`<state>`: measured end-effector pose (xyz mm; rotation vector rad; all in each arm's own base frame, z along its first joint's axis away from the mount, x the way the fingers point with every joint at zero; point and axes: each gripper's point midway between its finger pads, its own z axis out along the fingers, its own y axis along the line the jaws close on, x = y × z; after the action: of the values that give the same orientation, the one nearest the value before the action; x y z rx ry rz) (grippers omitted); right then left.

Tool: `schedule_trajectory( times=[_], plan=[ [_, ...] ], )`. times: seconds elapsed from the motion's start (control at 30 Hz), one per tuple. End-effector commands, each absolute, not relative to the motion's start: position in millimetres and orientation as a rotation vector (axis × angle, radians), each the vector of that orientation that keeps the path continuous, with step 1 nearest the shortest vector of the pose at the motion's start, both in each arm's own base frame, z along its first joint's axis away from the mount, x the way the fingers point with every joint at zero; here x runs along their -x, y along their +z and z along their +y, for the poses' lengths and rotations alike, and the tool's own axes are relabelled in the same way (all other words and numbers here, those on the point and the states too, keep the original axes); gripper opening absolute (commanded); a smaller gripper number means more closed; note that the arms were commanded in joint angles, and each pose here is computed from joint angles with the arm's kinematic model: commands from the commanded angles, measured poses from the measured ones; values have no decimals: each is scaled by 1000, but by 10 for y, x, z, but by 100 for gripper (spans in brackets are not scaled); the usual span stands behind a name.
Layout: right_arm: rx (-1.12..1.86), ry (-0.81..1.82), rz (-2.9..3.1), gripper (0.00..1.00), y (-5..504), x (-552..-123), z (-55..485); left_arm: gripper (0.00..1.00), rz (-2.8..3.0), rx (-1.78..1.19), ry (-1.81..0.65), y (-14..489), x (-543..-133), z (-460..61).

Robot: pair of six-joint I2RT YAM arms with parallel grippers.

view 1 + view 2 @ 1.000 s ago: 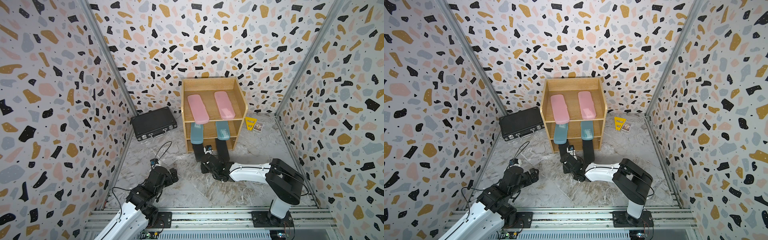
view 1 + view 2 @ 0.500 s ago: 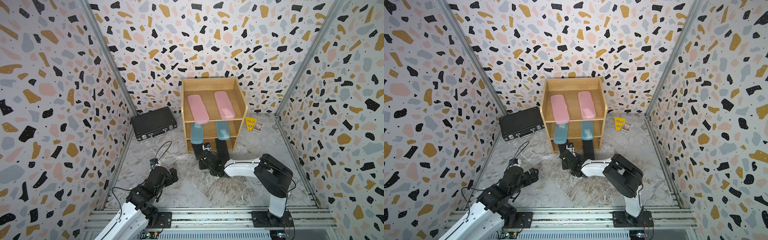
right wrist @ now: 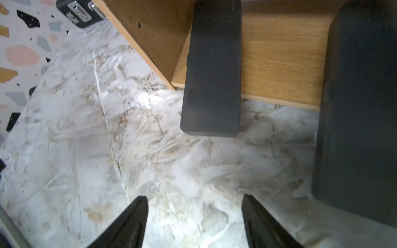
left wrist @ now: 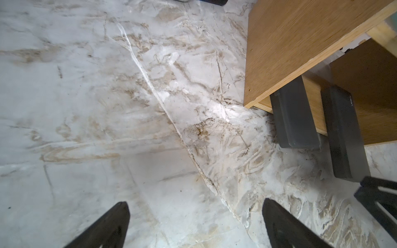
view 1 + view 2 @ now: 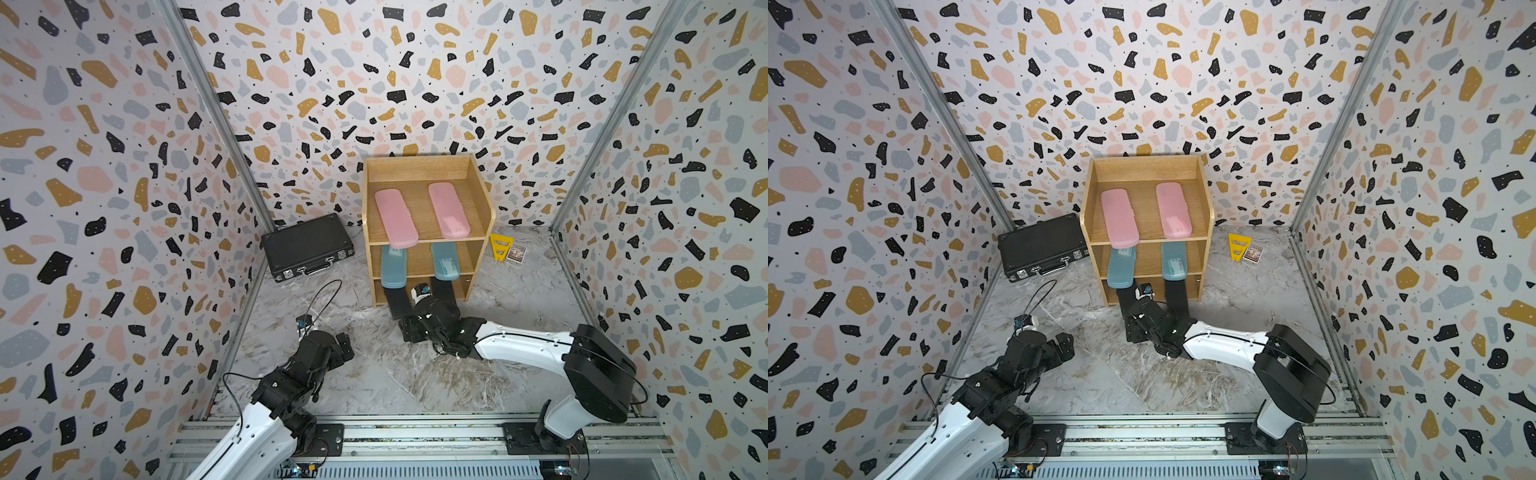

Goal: Place the pencil cases on the shelf according to color
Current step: Place the pencil case on the shelf, then reset both arms

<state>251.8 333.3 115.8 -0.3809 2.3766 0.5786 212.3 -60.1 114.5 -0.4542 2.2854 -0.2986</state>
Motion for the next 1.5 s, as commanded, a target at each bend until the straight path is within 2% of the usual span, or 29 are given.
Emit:
schedule_trajectory(
  times=[0.0,0.07,0.13,0.17,0.33,0.57,0.7,0.9,1.0,1.2,1.3,1.37,1.47],
  plan=[
    [439,417,2471,79,1016,-2244,2852,100,2217,485,-249,1350,-2228,-517],
    [415,331,2449,85,1064,-2179,2536,100,2201,480,-188,1382,-2271,-454],
    [364,215,2415,98,1138,-2143,2169,100,2175,448,-129,1444,-2337,-412],
    [330,152,2391,100,1199,-2130,1964,100,2159,433,-85,1484,-2369,-373],
    [201,-124,2212,100,1600,-2159,1149,100,2034,412,88,1720,-2541,-192],
    [4,-309,2035,100,1981,-2377,513,100,1866,293,333,1918,-2804,-70],
    [-98,-335,2032,100,1905,-2627,253,100,1813,244,418,1864,-2898,-30],
    [-181,-531,2025,100,1712,-2970,-204,100,1836,187,350,1566,-3112,19],
    [-158,-528,1971,100,1582,-3143,-216,100,1842,158,342,1354,-3205,62],
    [-151,-558,1911,100,1271,-3331,-293,100,1841,48,304,1296,-3463,-44],
    [-158,-578,1860,100,1273,-3413,-319,100,1810,48,276,1100,-3642,-10],
    [-169,-560,1824,100,1290,-3452,-333,100,1894,21,260,979,-3657,-43],
    [-169,-443,1784,100,1180,-3561,-337,100,1858,26,255,1050,-3716,-27]
  ],
)
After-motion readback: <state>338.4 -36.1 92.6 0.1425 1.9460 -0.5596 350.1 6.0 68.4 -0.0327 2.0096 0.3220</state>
